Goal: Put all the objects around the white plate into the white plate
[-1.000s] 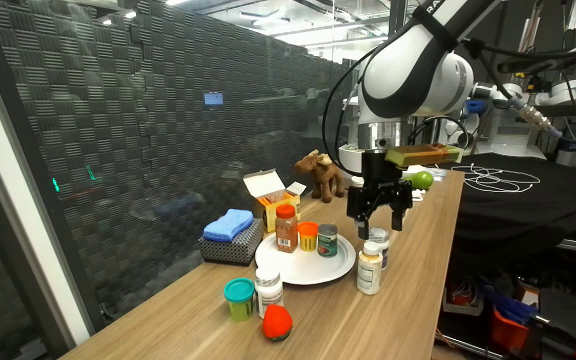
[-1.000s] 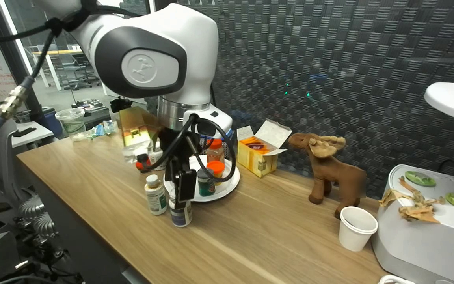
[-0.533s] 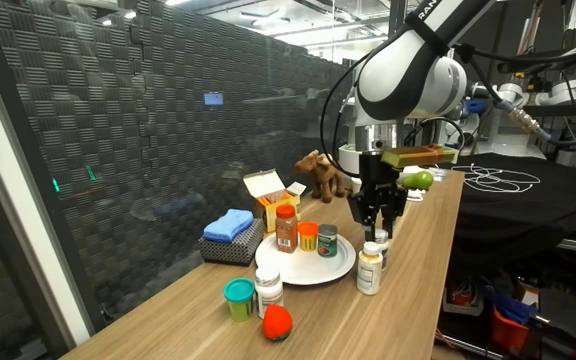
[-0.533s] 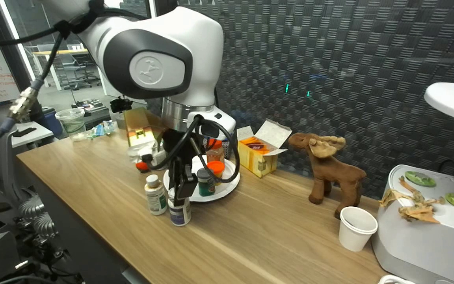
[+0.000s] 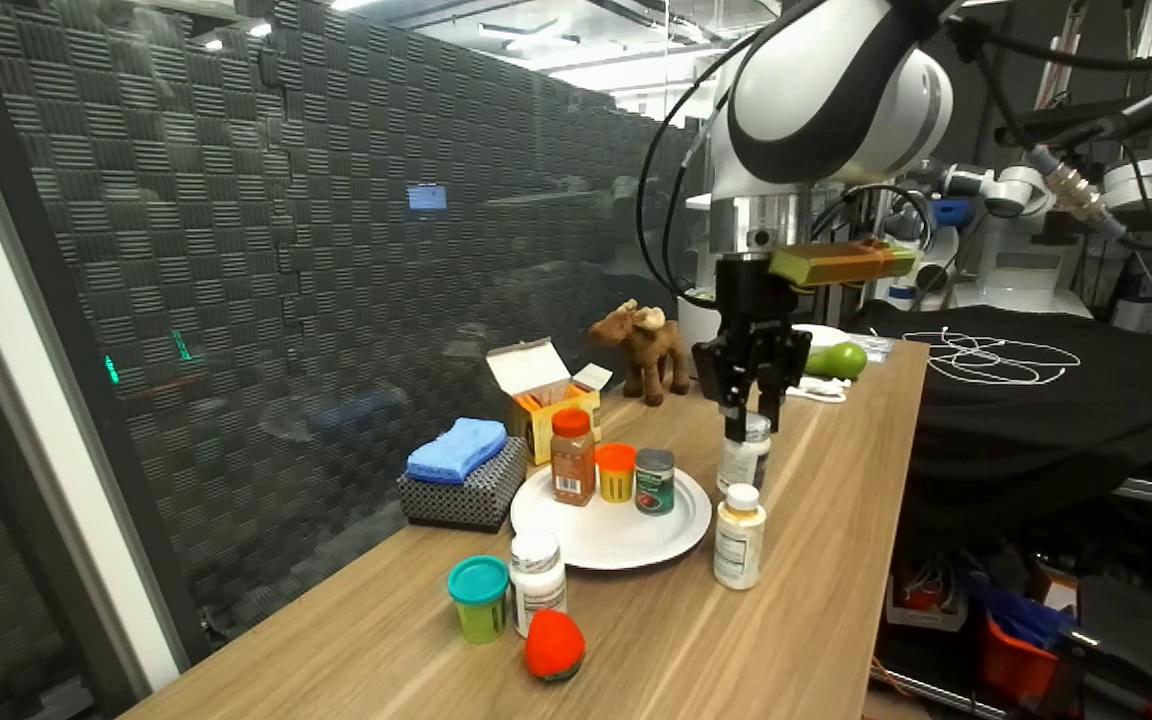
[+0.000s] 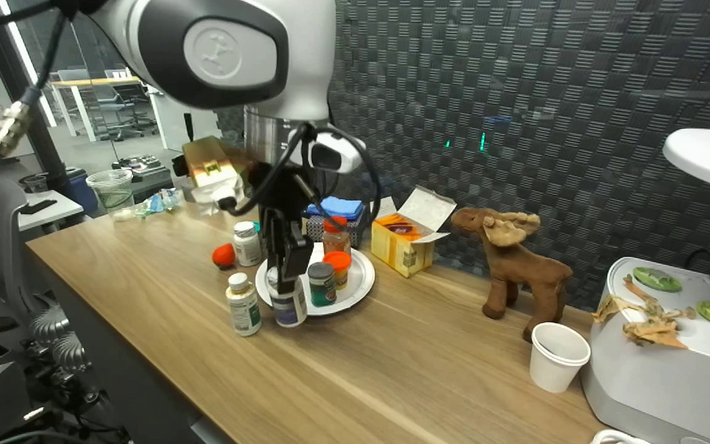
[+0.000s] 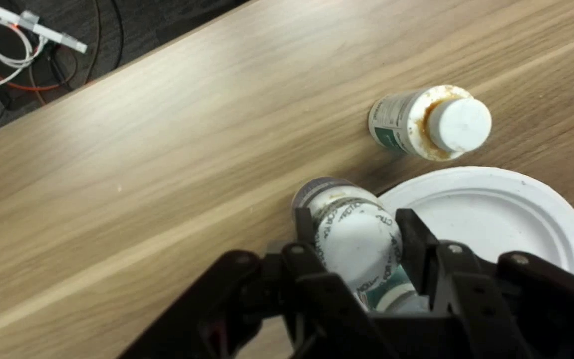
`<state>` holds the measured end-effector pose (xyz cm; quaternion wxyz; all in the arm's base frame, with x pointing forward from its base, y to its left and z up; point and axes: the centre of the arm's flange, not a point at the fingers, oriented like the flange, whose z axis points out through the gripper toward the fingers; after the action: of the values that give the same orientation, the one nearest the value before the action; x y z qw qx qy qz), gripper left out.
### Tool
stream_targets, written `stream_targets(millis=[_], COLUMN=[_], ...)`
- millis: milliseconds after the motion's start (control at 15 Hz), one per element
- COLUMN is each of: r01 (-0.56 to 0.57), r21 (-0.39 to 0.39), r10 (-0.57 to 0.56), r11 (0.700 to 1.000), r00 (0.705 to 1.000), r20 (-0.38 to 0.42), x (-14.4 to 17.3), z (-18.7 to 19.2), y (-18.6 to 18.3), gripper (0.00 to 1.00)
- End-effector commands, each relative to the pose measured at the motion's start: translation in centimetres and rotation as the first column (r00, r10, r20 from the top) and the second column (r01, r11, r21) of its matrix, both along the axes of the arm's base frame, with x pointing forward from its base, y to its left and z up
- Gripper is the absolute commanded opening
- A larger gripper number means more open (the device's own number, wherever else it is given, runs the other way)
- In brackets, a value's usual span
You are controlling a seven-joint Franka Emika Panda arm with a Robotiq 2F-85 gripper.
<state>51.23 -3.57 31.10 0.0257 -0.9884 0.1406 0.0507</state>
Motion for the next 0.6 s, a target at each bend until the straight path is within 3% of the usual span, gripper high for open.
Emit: stream_targets(millis=[0,133,267,533], r01=[-0.113,-0.2,-0.273,-0.39], r21=[-0.106,-0.182,-0.209,-0.171], r10=[0.12,0.221,0.302,0.412], r11=[0.988,0.963,0.939,0.905], r00=[0.99,0.97,0.946,0.903], r20=[0.069,0.102,0.118,0.123], x=[0.2,0.9,1.8,3.1], z=[5.9,7.8,8.8,8.9], y=[2.6,4.4,6.4,10.9], gripper=[0.19,0.19,0.19,0.19])
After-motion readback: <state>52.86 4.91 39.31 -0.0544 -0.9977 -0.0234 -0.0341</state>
